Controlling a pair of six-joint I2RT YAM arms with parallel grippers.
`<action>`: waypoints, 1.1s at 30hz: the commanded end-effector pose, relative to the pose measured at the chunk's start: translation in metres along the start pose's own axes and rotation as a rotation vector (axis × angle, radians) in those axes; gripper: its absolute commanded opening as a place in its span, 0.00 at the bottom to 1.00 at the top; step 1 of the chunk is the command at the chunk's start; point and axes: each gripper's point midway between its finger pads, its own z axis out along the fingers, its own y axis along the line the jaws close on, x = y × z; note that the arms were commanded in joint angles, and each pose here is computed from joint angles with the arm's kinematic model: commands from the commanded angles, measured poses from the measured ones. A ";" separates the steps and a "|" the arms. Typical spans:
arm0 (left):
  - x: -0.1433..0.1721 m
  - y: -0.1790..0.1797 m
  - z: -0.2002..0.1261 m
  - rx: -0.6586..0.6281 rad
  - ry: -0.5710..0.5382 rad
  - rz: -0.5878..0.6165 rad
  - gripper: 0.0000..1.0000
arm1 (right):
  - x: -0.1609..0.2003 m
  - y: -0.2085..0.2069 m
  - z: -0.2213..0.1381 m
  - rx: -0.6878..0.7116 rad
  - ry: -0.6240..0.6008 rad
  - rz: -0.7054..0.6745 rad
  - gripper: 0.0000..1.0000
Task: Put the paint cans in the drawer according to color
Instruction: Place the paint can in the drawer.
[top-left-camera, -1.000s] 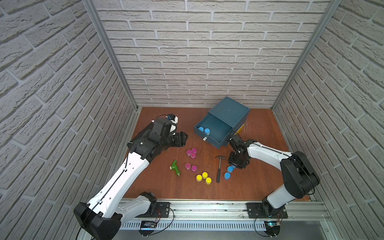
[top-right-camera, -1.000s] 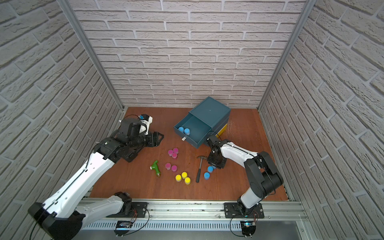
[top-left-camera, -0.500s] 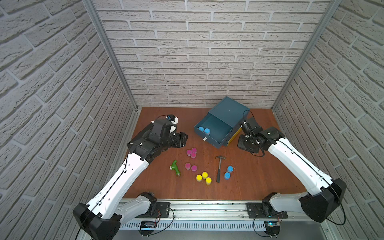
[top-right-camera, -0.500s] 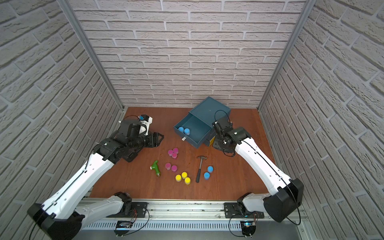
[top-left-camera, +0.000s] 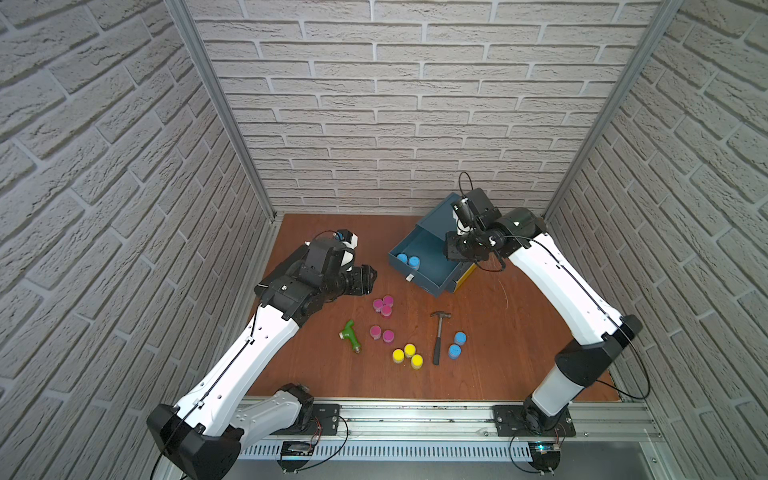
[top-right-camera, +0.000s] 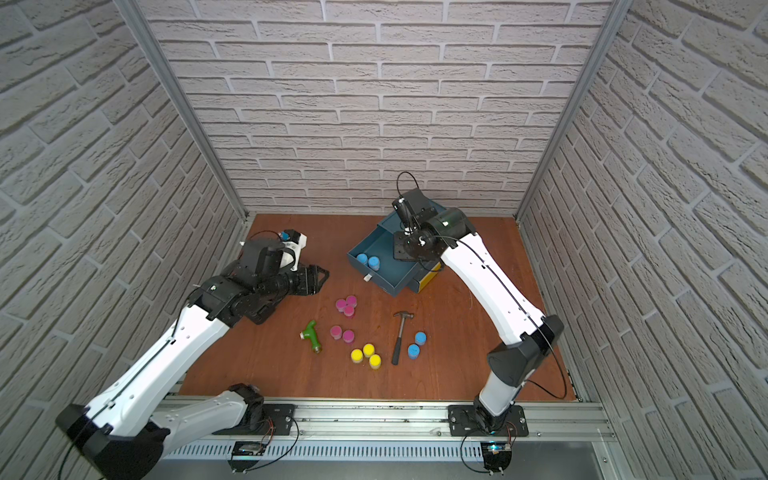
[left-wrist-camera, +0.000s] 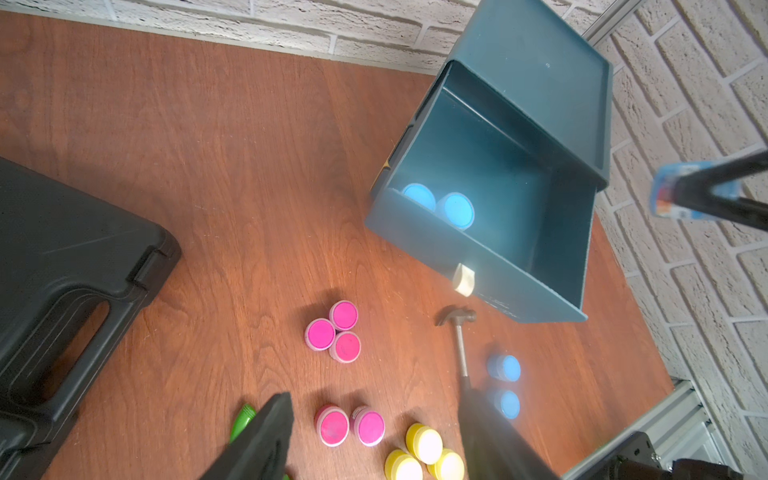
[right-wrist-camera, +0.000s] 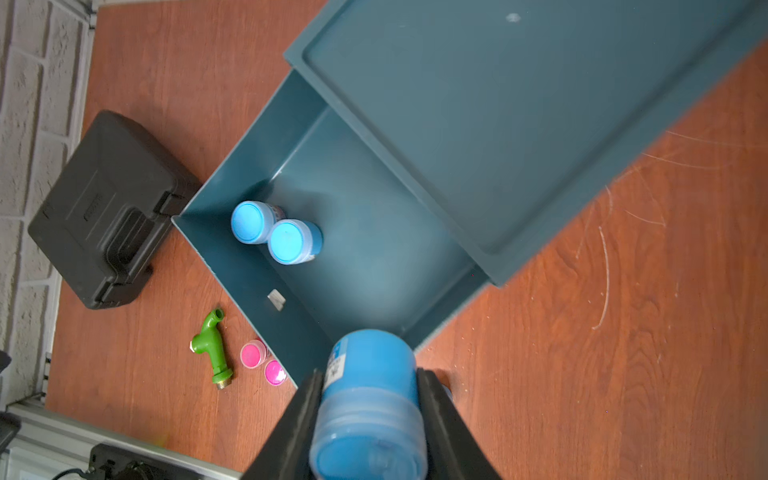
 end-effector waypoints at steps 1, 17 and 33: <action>-0.012 -0.006 -0.004 0.012 -0.039 0.012 0.68 | 0.002 0.011 0.004 -0.019 0.046 -0.068 0.02; -0.012 -0.008 -0.008 0.005 -0.043 0.019 0.68 | 0.001 0.018 0.076 0.076 0.171 -0.170 0.02; -0.013 -0.009 -0.004 0.009 -0.040 0.020 0.68 | 0.024 0.040 0.094 -0.026 0.285 -0.184 0.06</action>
